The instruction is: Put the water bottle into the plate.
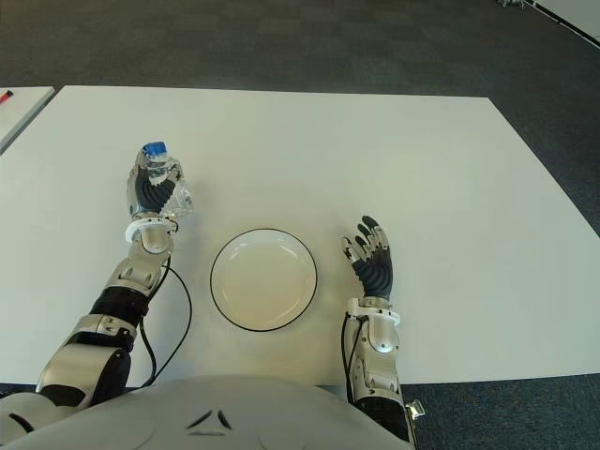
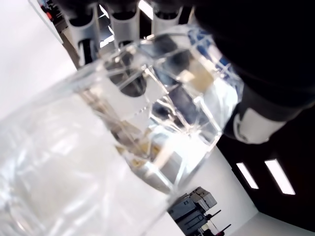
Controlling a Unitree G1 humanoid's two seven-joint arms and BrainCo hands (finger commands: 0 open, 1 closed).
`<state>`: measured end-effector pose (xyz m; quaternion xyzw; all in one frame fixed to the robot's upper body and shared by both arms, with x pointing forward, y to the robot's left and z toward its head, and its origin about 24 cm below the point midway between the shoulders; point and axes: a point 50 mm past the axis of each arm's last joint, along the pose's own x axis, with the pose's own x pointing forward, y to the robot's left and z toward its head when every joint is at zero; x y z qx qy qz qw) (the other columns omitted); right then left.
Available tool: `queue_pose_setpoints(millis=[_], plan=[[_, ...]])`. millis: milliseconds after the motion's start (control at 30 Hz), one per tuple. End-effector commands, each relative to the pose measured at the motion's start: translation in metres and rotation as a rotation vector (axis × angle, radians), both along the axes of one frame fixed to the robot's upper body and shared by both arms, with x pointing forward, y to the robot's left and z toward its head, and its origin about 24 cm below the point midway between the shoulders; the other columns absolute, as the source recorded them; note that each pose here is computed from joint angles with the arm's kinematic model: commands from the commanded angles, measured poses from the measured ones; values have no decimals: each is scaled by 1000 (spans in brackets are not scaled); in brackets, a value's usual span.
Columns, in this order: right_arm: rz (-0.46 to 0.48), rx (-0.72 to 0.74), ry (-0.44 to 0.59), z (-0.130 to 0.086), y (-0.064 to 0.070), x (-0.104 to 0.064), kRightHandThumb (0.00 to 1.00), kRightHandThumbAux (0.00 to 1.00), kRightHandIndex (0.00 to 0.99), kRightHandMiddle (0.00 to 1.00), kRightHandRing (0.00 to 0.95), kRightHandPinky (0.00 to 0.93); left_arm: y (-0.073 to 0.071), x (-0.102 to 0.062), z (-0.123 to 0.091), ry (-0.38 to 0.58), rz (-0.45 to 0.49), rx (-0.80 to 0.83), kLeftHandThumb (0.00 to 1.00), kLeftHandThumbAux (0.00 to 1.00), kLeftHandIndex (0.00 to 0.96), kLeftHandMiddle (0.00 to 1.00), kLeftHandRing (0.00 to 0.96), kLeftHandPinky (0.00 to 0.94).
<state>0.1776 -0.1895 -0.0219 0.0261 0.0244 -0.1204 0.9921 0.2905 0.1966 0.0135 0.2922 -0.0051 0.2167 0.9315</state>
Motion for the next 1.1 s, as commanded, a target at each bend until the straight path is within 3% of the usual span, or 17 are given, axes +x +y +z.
queue_pose_setpoints(millis=[33,333,600,1100], plan=[[-14,21,99,-16,-1,-10,443,797,143,137,123,161,-1,-1,6,-33,-9,-15,950,618,213,479,495,499],[-13,20,98,-16,-1,-10,448,793,143,137,120,153,-3,-2,13,-71,-22,-38,996,629,222,435,508,500],[-14,19,103,-16,0,-10,456,787,146,141,123,159,-2,-5,18,-140,-58,-51,999,630,243,427,509,496],[-15,16,107,-16,0,-11,450,769,150,133,116,149,-2,-8,22,-180,-71,-57,1000,631,256,422,517,507]])
